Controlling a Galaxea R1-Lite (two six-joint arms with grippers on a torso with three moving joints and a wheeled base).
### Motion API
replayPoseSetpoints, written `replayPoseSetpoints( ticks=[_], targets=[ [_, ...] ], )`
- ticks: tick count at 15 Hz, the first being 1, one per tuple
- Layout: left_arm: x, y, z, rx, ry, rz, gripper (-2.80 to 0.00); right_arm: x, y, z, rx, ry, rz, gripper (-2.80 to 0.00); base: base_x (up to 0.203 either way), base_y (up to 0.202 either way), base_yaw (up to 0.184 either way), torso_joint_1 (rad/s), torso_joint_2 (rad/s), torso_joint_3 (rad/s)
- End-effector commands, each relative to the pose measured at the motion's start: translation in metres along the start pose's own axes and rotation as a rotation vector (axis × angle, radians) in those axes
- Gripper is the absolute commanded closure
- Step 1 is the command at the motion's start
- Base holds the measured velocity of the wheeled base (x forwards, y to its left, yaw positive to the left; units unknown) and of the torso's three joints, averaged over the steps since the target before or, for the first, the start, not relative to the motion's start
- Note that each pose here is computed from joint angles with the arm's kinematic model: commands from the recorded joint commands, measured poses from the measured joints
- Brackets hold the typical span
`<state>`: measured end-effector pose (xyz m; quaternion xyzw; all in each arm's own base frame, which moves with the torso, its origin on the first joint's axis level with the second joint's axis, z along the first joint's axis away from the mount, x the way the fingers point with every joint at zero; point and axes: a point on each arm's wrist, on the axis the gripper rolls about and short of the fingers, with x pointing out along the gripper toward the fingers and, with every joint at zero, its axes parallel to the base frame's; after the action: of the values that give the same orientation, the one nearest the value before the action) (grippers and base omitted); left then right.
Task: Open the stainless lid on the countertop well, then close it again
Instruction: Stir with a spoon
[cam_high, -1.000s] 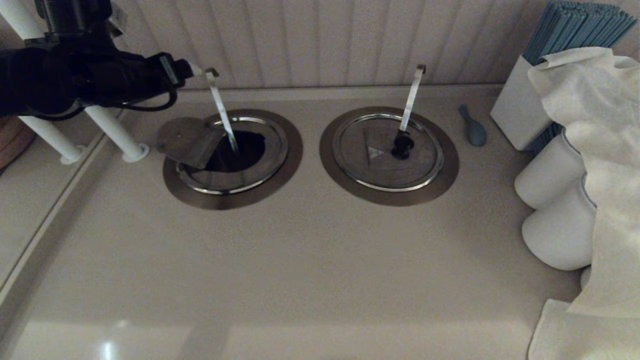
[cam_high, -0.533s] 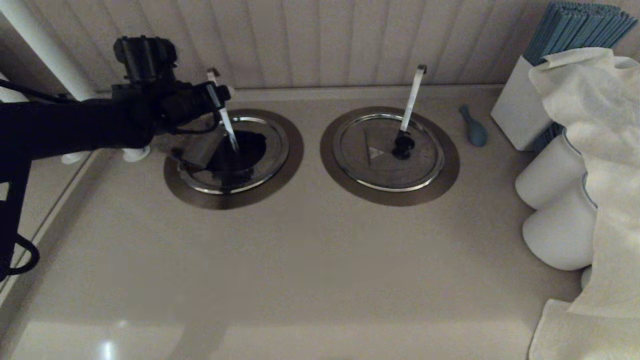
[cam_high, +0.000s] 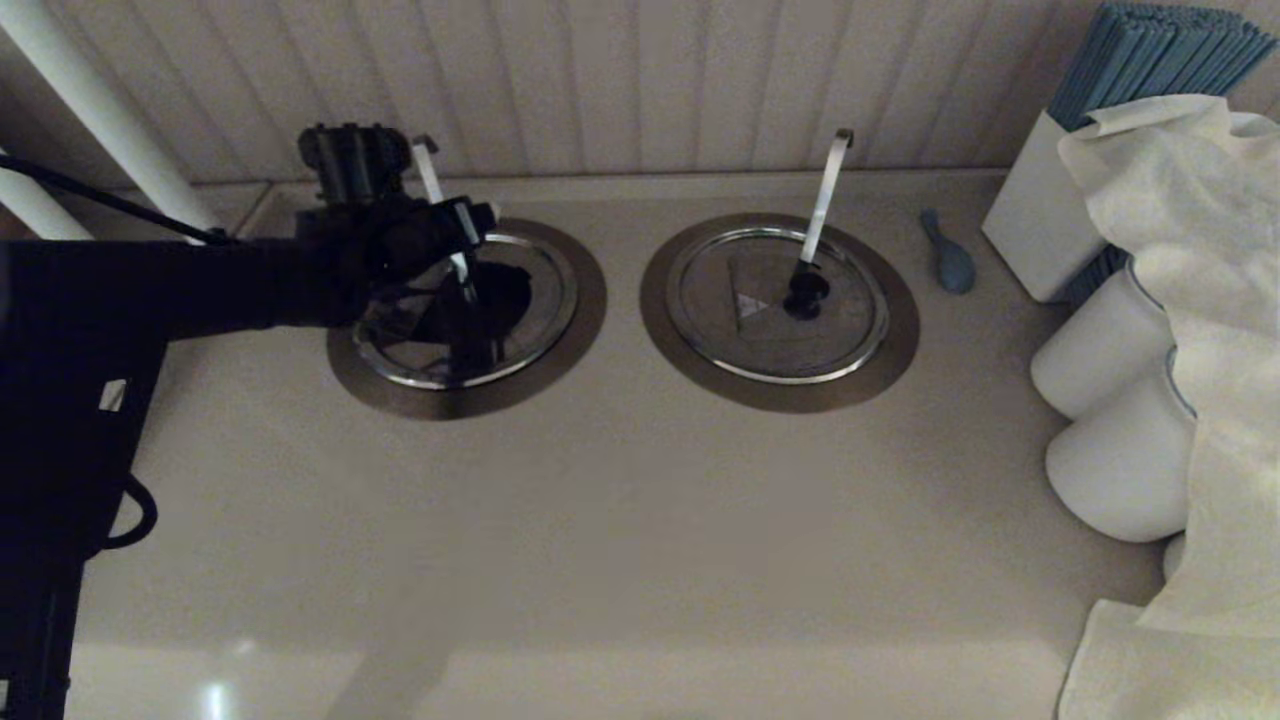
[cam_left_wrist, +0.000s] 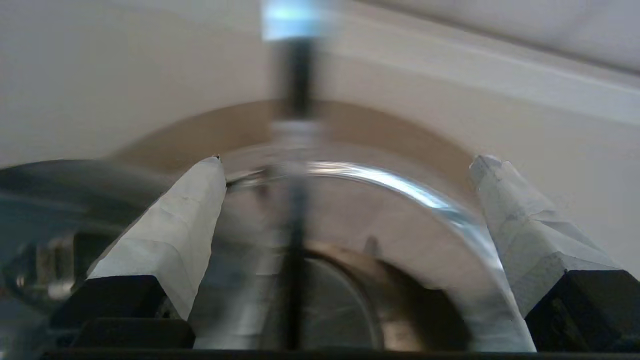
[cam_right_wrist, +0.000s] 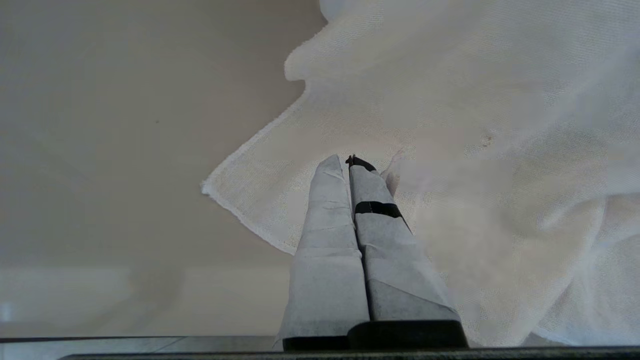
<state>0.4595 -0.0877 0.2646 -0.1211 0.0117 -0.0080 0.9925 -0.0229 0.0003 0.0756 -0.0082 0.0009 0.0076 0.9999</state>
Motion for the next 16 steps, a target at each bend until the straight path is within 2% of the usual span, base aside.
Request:
replayPoseSetpoints(
  ticks=[1, 2, 10, 12, 16],
  targets=[
    [0.005, -0.002, -0.007, -0.002, -0.002, -0.002, -2.80, 0.000, 0.000, 0.000, 0.000, 0.000, 0.000, 0.00, 0.000, 0.000, 0.000, 0.000, 0.00, 0.000],
    [0.008, -0.004, -0.008, -0.008, -0.044, -0.014, -2.80, 0.000, 0.000, 0.000, 0.000, 0.000, 0.000, 0.00, 0.000, 0.000, 0.000, 0.000, 0.00, 0.000],
    [0.013, -0.016, -0.022, 0.010, -0.044, -0.040, -2.80, 0.000, 0.000, 0.000, 0.000, 0.000, 0.002, 0.00, 0.000, 0.000, 0.000, 0.000, 0.00, 0.000],
    [0.015, -0.018, -0.023, 0.006, -0.075, -0.052, -2.80, 0.000, 0.000, 0.000, 0.000, 0.000, 0.000, 0.00, 0.000, 0.000, 0.000, 0.000, 0.00, 0.000],
    [0.015, -0.018, -0.022, 0.004, -0.084, -0.055, -2.80, 0.000, 0.000, 0.000, 0.000, 0.000, 0.000, 0.00, 0.000, 0.000, 0.000, 0.000, 0.00, 0.000]
  ],
)
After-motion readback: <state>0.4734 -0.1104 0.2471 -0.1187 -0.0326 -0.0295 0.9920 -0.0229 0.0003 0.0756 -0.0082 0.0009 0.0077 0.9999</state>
